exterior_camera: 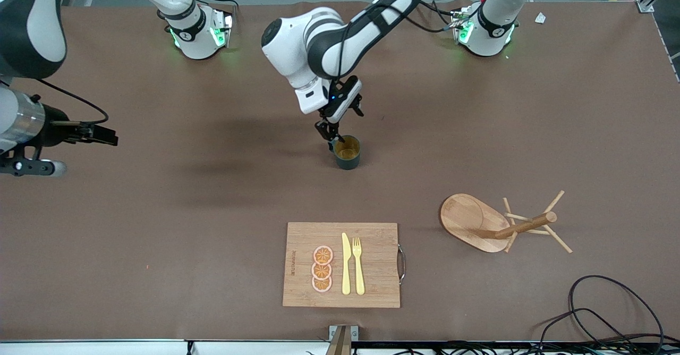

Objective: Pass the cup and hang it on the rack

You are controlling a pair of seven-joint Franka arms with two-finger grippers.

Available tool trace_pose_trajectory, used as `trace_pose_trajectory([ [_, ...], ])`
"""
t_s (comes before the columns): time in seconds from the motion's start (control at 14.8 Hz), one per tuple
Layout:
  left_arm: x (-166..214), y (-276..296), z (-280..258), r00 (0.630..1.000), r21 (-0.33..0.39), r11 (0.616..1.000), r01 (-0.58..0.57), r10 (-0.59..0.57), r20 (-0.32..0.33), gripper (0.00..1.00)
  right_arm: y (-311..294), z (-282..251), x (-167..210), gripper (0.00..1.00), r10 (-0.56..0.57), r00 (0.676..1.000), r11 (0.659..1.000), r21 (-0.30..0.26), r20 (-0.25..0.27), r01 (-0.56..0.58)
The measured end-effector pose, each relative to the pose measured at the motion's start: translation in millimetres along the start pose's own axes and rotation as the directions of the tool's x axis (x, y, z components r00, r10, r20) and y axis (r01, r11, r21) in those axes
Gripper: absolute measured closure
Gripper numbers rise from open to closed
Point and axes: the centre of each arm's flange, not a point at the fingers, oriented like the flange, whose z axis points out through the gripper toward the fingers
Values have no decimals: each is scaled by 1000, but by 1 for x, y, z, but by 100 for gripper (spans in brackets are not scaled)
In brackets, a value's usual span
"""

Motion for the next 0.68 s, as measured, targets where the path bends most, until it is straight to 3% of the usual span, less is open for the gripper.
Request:
trace_pose_trajectory([
  [0.41,-34,8,8,998,-98,993,64,-64,4,0,61,-20,-4,0,-21,999,1000,14,-31,21],
  [0.68,-64,15,42,995,-114,989,98,-99,-1,0,55,-42,-9,0,-34,998,999,13,-48,34],
])
